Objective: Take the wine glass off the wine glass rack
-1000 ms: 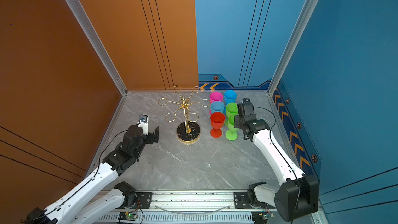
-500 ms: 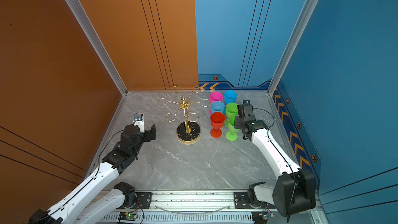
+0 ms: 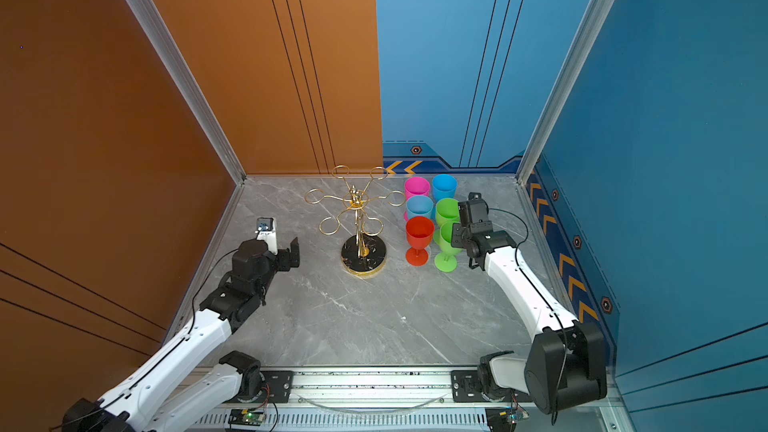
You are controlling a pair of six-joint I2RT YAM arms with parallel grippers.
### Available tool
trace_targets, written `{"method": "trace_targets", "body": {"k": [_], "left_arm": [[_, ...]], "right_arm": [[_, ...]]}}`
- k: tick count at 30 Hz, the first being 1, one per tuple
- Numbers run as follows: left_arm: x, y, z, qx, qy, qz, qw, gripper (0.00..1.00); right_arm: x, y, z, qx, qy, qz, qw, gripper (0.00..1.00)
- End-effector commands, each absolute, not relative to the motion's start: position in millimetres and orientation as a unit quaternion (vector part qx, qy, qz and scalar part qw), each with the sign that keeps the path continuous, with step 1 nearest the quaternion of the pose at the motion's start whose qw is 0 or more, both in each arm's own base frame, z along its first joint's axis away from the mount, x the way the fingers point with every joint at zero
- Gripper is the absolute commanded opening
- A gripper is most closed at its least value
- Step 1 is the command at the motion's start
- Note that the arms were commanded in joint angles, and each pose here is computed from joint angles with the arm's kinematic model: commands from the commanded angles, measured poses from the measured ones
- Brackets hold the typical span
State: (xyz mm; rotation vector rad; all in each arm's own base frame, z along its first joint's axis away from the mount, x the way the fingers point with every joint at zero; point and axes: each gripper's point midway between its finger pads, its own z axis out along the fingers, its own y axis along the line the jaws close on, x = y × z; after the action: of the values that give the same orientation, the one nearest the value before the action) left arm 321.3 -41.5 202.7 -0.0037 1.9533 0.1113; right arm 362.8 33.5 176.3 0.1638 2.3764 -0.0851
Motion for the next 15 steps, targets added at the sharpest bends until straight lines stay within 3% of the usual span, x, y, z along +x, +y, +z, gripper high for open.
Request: {"method": "trace_targets", "body": {"k": [1,15], "left_arm": [[325.7,-42.9,204.5,-0.007,0.825,0.034,0.565,0.98],[326.7,-38.5,201.7,-0.014,0.825,0.035,0.564,0.98]], "right_arm": [[364.1,33.8,170.5,0.069,0.928,-0.027,0.366,0.04],[364.7,36.3,166.9,0.070,0.930,-0.020,0.361,0.10]]}}
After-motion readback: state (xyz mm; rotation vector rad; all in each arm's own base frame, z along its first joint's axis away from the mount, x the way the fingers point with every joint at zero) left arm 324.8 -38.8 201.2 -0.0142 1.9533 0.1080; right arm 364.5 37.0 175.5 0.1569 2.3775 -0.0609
